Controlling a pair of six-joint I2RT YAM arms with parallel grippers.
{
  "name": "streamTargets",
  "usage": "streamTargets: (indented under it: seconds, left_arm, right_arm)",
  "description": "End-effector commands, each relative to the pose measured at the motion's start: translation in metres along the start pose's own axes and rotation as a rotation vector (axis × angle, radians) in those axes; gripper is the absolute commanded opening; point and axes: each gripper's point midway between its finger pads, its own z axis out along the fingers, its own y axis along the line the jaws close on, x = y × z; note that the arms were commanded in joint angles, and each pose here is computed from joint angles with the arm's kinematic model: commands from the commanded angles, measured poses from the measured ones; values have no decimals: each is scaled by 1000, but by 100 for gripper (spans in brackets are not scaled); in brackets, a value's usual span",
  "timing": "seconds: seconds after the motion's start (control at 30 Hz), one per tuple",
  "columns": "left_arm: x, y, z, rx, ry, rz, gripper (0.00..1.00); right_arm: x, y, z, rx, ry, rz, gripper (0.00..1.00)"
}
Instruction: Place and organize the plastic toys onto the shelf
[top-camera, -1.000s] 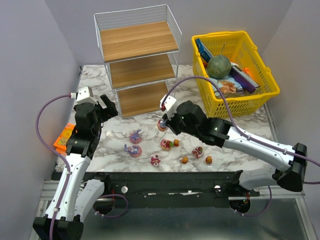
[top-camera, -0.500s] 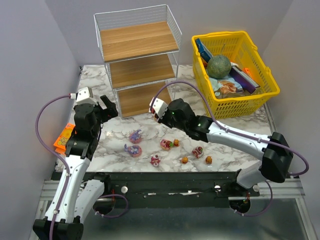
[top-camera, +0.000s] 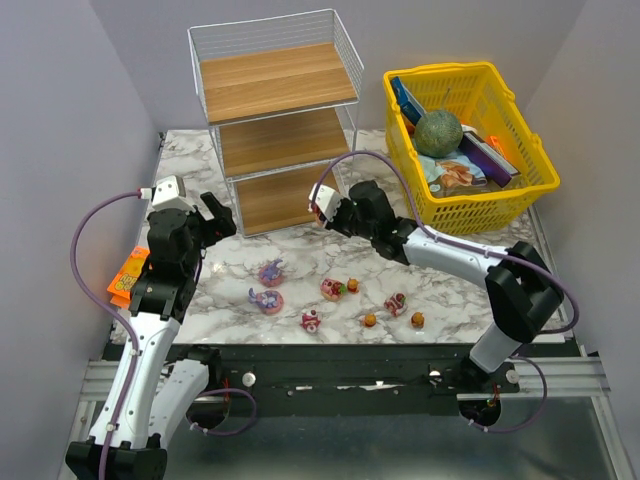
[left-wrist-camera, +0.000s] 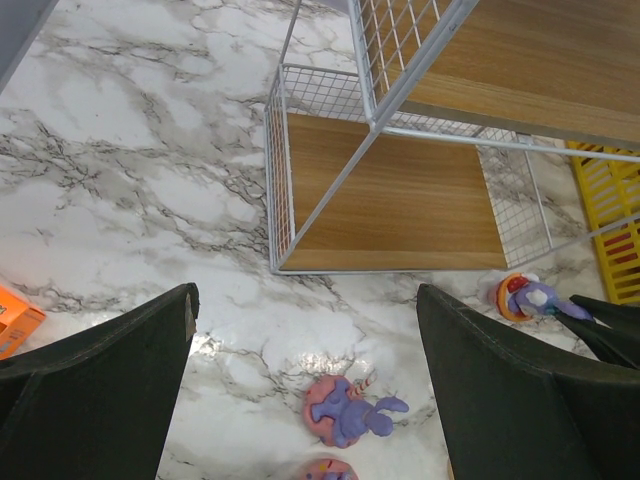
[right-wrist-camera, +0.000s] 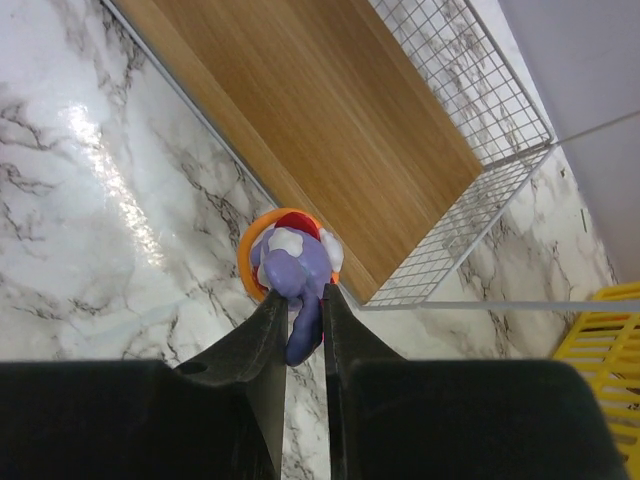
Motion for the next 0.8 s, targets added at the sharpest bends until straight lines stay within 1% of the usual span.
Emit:
streamTargets:
  seconds: [0.0,0.3,0.53,0.67,0.77]
  left_arm:
    - [8,-3,0,21,23,-8,99]
    - [13,-2,3,22,32,-4,99]
    - [15,-1,5,18,37,9,99]
    - [16,-1,5,23,37,12,99]
    - [16,-1,6,21,38,14,99]
  right_arm:
    - [-15,-18,14,-1,-96,-72,1]
    - [0,-35,39,19,-59,-164,1]
    - [15,-35,47,-39,-36,-209,2]
    - [21,-32,46,-90,-41,-223,10]
    - [23,-33,46,-124,-33,-214,13]
